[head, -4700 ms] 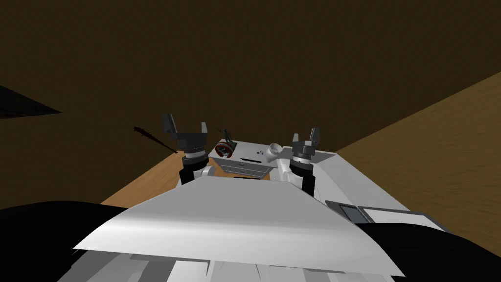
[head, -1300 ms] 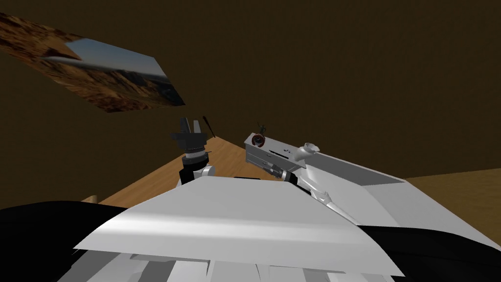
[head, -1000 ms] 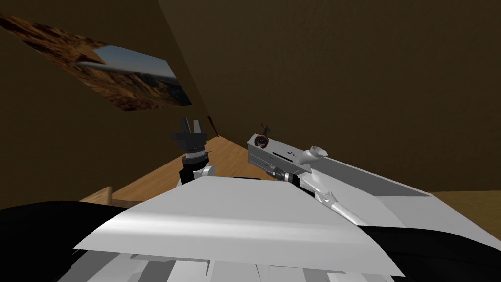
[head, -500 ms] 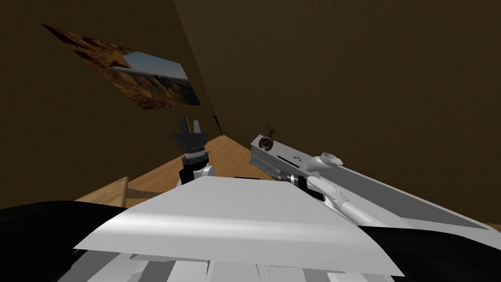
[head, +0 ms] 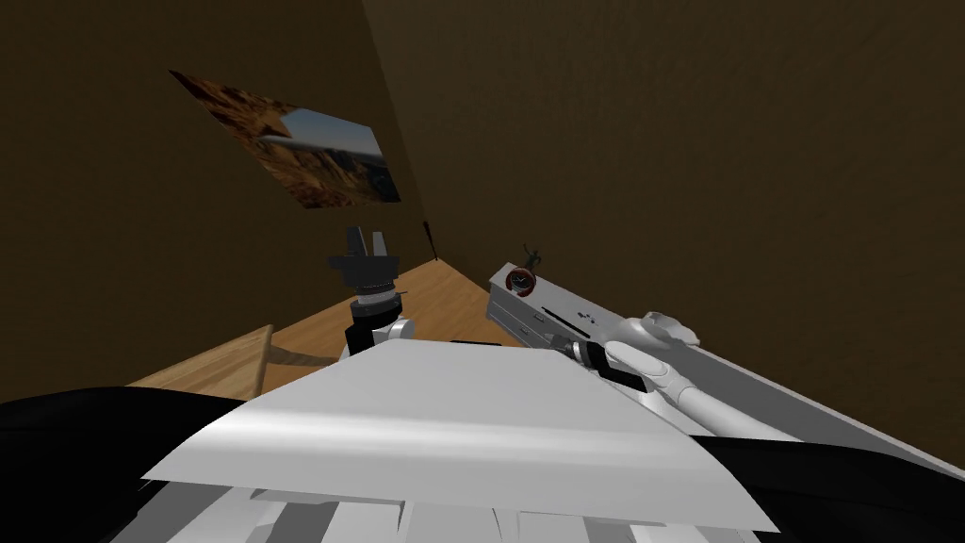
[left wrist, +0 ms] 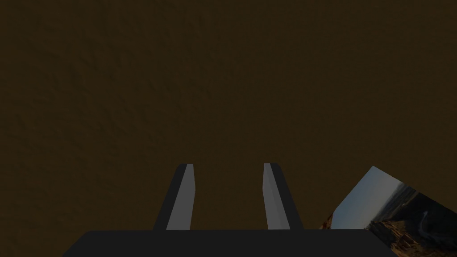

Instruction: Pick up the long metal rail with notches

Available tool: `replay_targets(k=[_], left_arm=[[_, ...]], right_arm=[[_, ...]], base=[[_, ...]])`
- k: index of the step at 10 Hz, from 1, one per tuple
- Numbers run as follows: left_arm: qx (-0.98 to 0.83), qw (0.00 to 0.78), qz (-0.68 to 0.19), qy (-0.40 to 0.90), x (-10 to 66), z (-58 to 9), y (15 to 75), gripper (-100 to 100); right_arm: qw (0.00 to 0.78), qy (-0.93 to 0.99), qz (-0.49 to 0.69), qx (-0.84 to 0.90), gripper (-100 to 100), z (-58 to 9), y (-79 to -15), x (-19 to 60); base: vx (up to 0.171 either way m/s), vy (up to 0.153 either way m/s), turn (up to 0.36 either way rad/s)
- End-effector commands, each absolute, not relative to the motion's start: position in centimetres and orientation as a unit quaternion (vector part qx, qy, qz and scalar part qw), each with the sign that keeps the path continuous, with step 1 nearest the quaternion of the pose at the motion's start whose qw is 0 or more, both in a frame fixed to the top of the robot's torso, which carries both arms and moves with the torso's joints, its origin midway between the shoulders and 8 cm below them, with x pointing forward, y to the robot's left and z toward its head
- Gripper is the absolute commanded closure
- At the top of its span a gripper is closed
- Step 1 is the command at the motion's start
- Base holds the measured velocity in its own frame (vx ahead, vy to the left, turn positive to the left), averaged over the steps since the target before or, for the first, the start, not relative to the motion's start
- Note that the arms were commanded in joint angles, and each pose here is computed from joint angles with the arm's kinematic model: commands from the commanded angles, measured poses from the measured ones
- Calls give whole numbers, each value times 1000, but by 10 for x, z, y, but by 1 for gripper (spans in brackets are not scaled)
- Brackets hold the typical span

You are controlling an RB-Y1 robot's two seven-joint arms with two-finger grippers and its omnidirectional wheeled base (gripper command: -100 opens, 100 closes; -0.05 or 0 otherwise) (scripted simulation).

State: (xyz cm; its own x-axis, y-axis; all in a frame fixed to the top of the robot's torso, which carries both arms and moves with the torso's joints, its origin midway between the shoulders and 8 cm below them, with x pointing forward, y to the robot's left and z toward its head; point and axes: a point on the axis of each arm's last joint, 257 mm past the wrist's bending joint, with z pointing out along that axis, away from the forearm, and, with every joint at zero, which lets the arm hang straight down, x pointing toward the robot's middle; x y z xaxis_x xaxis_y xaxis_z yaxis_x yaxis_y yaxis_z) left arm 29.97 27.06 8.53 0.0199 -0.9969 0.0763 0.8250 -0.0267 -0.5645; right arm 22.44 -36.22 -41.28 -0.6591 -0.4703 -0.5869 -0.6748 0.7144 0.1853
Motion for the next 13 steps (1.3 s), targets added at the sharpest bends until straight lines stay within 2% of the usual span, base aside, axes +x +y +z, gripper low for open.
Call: replay_targets(k=[1,7,11,13], left_arm=[[-237,674,-676,181,300,85,271,0],[-237,674,-676,181,300,85,271,0],[-237,674,-676,181,300,85,271,0],[-237,674,-676,181,300,85,271,0]], right_arm=[[223,901,164,-333,-100,-420,-397,212],[155,918,99,-351,-100,-426,-471,185],[104,930,61,-348,-100,-431,-517,157],[70,937,48,-339,-100,-440,-538,128]], base=[[100,-28,297],[80,-31,133],[93,-59,163],[135,-127,284]])
